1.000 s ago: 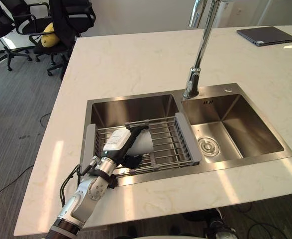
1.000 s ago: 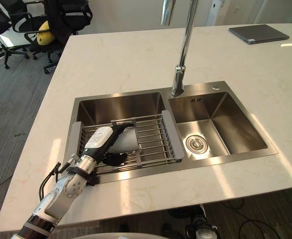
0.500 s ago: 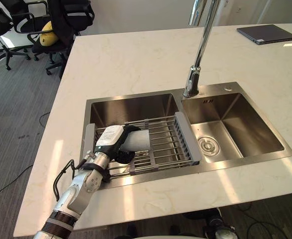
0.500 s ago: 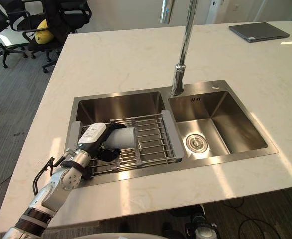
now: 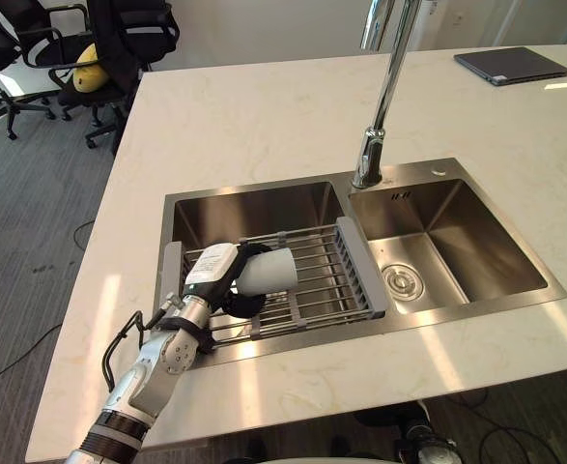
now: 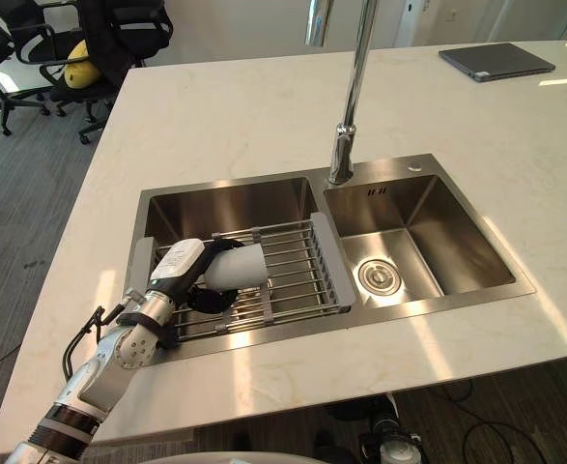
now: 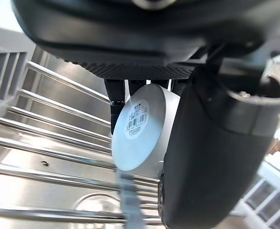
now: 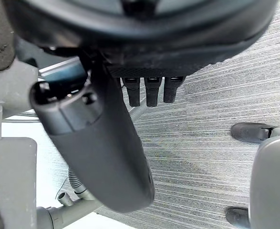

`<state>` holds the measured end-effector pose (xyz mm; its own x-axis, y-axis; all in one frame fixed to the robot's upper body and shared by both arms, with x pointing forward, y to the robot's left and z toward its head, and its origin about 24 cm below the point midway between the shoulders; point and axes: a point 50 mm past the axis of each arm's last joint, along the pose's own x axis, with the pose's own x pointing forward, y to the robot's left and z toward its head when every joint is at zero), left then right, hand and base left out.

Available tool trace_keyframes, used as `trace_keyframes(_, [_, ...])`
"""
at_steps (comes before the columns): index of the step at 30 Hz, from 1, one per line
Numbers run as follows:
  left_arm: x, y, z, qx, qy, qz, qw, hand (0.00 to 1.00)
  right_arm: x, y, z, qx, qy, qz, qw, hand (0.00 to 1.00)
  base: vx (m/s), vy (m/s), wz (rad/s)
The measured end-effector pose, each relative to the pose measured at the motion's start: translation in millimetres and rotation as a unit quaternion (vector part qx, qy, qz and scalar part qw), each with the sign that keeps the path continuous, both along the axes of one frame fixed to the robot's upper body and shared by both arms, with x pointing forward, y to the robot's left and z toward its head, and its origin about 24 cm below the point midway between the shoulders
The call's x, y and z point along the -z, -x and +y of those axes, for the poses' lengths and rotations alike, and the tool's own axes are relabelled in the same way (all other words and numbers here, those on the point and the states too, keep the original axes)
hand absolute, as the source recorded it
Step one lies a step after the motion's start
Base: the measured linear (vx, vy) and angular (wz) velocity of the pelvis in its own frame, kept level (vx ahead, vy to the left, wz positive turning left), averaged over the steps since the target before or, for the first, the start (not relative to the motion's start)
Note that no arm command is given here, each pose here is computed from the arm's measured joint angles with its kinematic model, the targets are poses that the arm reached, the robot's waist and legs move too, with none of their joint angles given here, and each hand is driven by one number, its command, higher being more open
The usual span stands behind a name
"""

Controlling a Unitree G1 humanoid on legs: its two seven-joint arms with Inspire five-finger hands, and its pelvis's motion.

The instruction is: Walk over to the sink, pick up the cup, carry it to the dishwasher, place the cup inside the dishwasher, then close the dishwasher door

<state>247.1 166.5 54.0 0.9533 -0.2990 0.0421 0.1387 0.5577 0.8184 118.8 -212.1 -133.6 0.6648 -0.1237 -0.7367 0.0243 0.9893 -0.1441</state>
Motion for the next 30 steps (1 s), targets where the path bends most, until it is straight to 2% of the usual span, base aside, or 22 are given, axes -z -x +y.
trace_keyframes(3, [-5, 9, -11, 0.003, 0.063, -0.007, 0.998, 0.30, 0, 1, 0, 0.014, -0.005, 0.000, 1.000, 0.90, 0.00, 0.000, 0.00])
trace_keyframes(5, [-10, 14, -20, 0.000, 0.141, -0.011, 0.990, 0.30, 1, 1, -2, 0.032, -0.009, -0.001, 0.999, 0.90, 0.00, 0.000, -0.02])
trace_keyframes(8, [-23, 20, -27, -0.007, 0.248, -0.030, 0.968, 0.30, 2, 4, -3, 0.041, -0.008, 0.004, 0.999, 0.90, -0.01, -0.002, -0.09])
trace_keyframes(14, [-46, 27, -32, -0.007, 0.382, -0.070, 0.921, 0.30, 5, 16, -4, 0.068, -0.010, 0.016, 0.998, 0.90, -0.01, -0.005, -0.04])
trace_keyframes(17, [-48, 33, -31, -0.009, 0.440, -0.063, 0.896, 0.30, 5, 17, -4, 0.070, -0.011, 0.016, 0.997, 0.90, -0.01, 0.007, -0.09])
trace_keyframes(26, [-44, 38, -28, -0.019, 0.560, -0.032, 0.828, 0.30, 6, 16, 0, 0.075, -0.013, 0.015, 0.997, 0.90, -0.01, 0.009, -0.06])
trace_keyframes(30, [-53, 41, -30, -0.006, 0.573, -0.044, 0.818, 0.30, 3, 7, 1, 0.075, -0.011, 0.003, 0.997, 0.90, -0.05, 0.032, -0.24])
